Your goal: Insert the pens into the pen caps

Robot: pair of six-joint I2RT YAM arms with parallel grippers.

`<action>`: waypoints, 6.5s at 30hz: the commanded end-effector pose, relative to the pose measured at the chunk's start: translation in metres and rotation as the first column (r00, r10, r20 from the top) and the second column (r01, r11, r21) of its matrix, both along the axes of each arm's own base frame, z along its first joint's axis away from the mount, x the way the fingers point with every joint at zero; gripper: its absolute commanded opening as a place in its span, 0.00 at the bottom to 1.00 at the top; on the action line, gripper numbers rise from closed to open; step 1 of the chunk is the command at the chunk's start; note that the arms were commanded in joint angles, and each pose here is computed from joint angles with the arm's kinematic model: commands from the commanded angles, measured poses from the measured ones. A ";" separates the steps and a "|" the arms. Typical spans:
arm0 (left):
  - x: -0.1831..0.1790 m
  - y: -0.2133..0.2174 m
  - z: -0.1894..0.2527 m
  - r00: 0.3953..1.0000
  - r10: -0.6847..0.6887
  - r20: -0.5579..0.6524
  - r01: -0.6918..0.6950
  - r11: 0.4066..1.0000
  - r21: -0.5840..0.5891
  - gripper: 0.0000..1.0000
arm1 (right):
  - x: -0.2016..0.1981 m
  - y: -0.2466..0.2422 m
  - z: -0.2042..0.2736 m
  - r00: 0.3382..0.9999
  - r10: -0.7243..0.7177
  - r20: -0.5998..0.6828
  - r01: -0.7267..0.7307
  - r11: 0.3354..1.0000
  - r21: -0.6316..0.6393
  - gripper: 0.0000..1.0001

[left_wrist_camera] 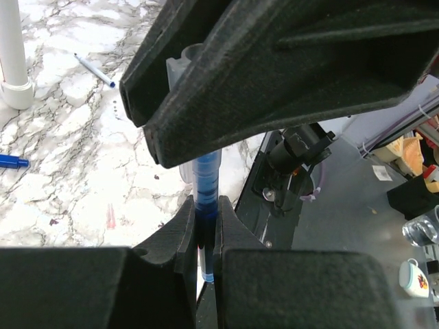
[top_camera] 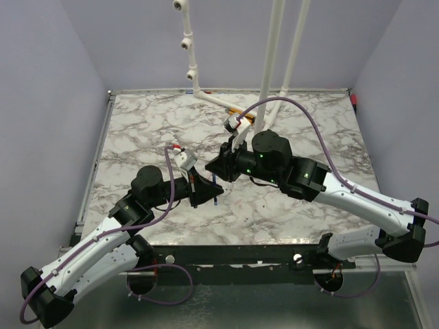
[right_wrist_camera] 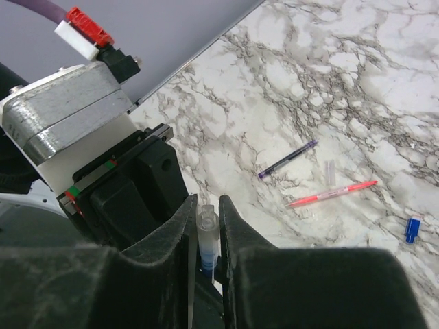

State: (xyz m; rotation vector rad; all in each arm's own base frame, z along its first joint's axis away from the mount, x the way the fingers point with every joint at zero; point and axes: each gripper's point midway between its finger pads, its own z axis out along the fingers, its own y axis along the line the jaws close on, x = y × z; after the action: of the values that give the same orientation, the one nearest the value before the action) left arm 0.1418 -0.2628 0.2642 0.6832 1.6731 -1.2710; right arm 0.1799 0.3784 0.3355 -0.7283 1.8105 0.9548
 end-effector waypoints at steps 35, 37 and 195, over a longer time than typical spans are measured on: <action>0.015 0.009 0.040 0.988 0.100 0.117 -0.095 0.994 -0.048 0.00 | -0.052 -0.007 -0.064 0.979 0.112 -0.172 -0.125 0.990 -0.069 0.01; 0.015 0.009 0.046 0.986 0.102 0.129 -0.095 0.994 -0.056 0.00 | -0.054 -0.008 -0.067 0.977 0.113 -0.179 -0.128 0.989 -0.072 0.01; 0.159 0.173 -0.147 0.530 0.841 -0.112 -0.476 0.404 0.781 0.46 | -0.007 -0.091 -0.140 0.943 -0.328 -0.052 0.284 0.879 -0.382 0.62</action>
State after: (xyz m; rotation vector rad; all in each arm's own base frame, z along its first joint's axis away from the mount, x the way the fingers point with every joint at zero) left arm 0.2926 -0.0736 0.0871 -0.1857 2.5657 -0.0209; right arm 0.1762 0.2874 0.1781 -0.6121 2.1692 0.3969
